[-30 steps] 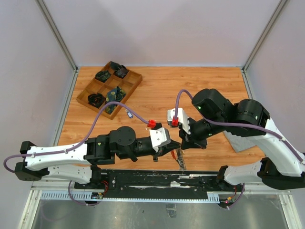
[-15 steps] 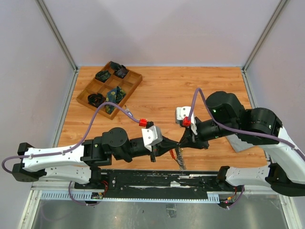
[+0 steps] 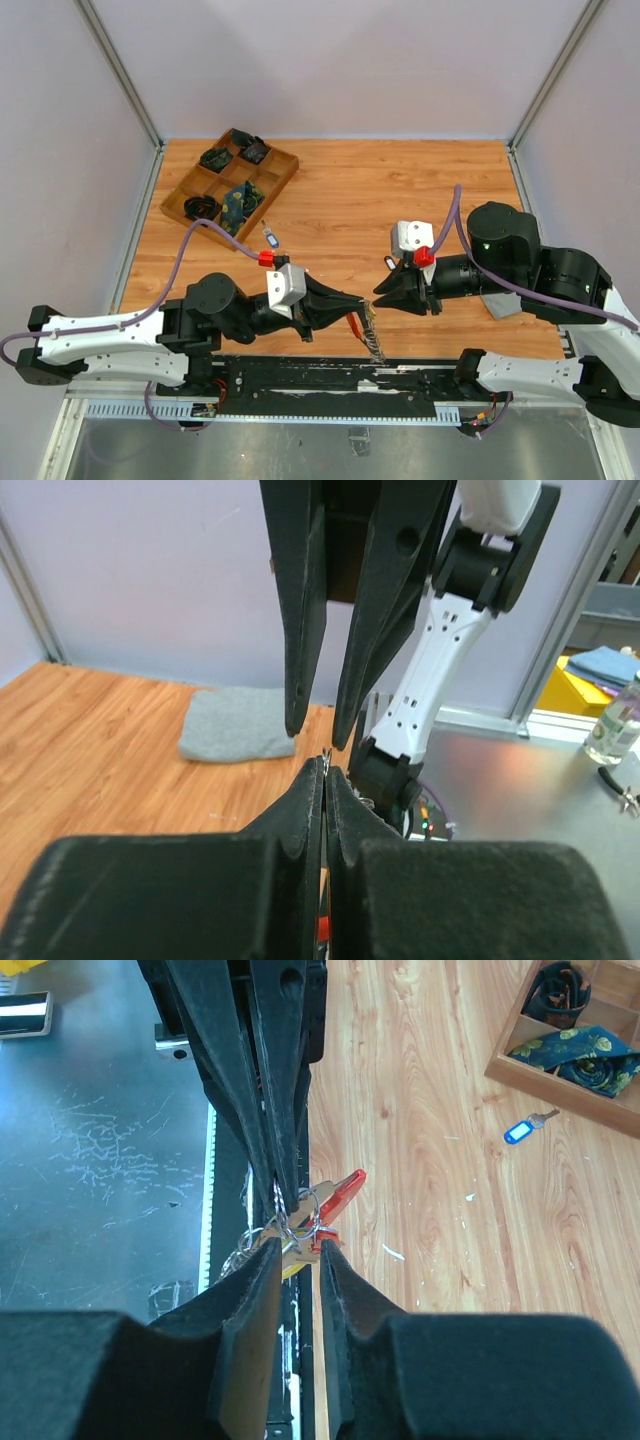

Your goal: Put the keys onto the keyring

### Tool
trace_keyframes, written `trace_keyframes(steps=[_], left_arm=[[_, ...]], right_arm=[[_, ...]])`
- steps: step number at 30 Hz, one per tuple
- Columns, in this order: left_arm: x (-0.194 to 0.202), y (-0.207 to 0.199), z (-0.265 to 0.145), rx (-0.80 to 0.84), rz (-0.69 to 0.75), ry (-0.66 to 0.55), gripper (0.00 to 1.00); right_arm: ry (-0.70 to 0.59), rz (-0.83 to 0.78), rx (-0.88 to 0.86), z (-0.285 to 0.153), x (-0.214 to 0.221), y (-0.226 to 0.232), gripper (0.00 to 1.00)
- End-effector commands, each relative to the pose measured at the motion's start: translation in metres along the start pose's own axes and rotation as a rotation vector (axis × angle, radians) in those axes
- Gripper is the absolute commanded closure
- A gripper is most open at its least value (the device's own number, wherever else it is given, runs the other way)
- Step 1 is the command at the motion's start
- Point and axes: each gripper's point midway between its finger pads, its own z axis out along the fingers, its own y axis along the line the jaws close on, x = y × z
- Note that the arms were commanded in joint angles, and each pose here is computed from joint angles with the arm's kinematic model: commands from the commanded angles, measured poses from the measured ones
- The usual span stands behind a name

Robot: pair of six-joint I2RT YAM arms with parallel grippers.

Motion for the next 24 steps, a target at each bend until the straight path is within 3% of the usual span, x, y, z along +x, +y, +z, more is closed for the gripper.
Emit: trace_keyframes(steps=[1, 13, 24], left_arm=[[-0.039, -0.004, -0.005, 0.025, -0.034, -0.148, 0.99], [-0.051, -0.002, -0.012, 0.014, -0.067, -0.215, 1.0], [-0.052, -0.002, -0.013, 0.011, -0.064, -0.217, 1.0]], right_arm=[[-0.069, -0.01, -0.038, 0.005, -0.014, 0.007, 0.76], [-0.123, -0.031, -0.096, 0.013, -0.024, 0.013, 0.73], [-0.118, -0.022, -0.13, 0.017, -0.022, 0.018, 0.8]])
